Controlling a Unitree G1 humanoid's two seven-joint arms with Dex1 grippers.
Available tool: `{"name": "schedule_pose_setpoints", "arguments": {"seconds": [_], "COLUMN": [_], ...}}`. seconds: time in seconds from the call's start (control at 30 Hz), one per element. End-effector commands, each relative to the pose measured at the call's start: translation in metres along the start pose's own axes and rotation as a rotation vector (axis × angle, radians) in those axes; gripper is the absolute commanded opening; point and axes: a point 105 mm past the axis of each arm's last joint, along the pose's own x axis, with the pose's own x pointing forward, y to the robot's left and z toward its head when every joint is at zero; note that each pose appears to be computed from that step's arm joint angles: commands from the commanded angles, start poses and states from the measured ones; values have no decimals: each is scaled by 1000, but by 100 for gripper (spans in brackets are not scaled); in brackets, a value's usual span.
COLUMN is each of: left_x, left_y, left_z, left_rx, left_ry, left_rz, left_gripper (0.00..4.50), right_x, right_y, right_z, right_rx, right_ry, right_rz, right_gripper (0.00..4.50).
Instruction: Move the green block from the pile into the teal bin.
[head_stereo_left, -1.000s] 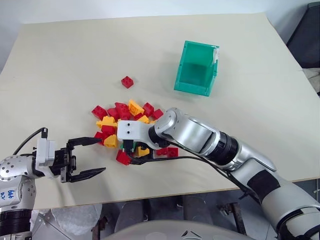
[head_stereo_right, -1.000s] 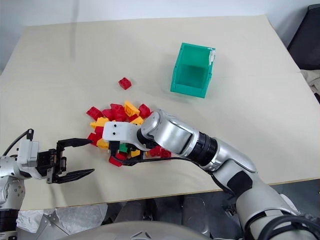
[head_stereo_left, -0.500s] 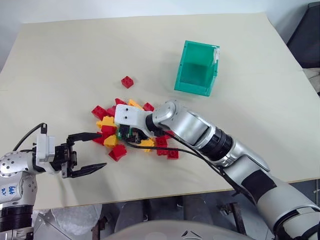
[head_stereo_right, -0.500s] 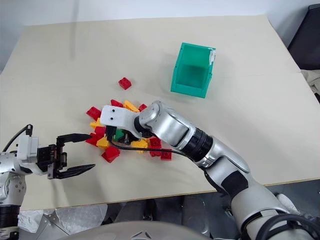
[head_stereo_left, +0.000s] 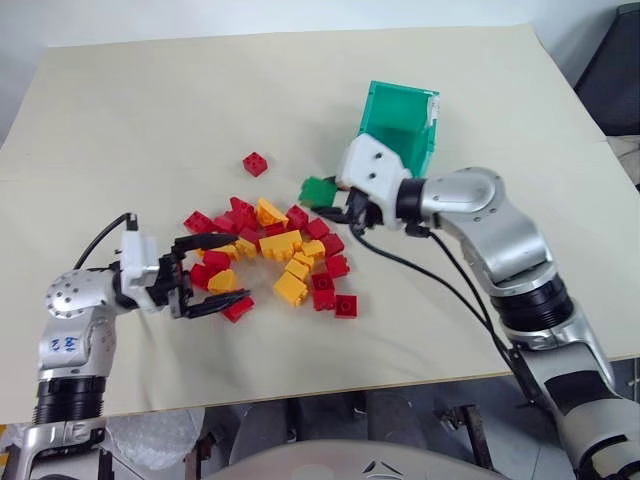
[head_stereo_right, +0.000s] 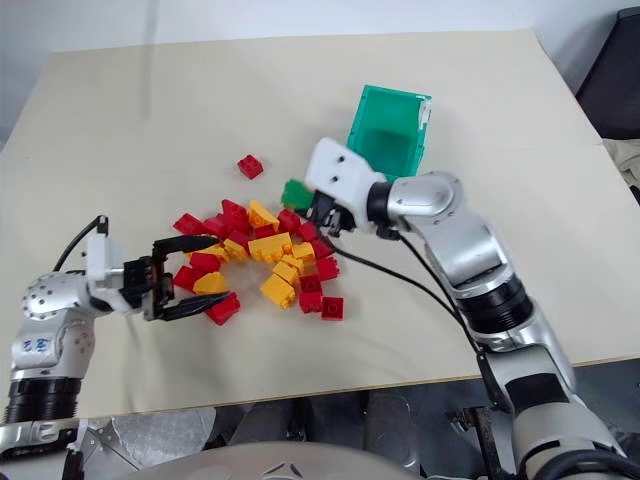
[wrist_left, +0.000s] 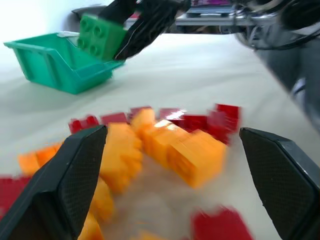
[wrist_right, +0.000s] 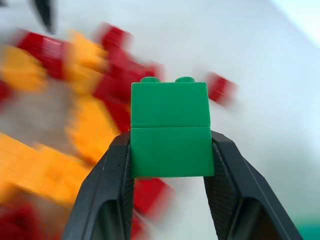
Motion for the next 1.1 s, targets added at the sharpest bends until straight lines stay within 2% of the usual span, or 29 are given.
{"name": "schedule_pose_setpoints", "arguments": {"seconds": [0.03,0.13,0.27,0.43,0.57,0.73,0.8,0.93,1.03,1.1], "left_x": [37,53,68,77,78,48,34,-9,-34,-61], "left_y": [17,31,49,60,55,51,54,55,53,48], "left_z": [6,14,15,13,13,27,27,30,21,14], "left_rx": [50,40,29,-12,-47,-52,-74,-84,-123,-117], "left_ry": [51,9,20,39,48,-16,7,4,65,108], "left_rz": [74,131,190,210,172,166,193,199,200,217], "left_gripper": [450,450,450,450,450,450,450,450,450,450], "right_x": [-24,-19,-4,4,-4,-24,-35,-73,-92,-110], "right_y": [-68,-90,-108,-111,-107,-74,-57,-9,1,8], "right_z": [-10,-15,-28,-24,-17,-3,-2,-33,-42,-68], "right_rx": [-21,-20,-15,-10,-50,7,22,6,34,67], "right_ry": [84,92,133,103,66,-47,-76,-44,-100,-89], "right_rz": [-285,-357,-412,-387,-350,-204,-118,105,145,175], "right_gripper": [149,149,149,311,442,447,447,447,447,447]}}
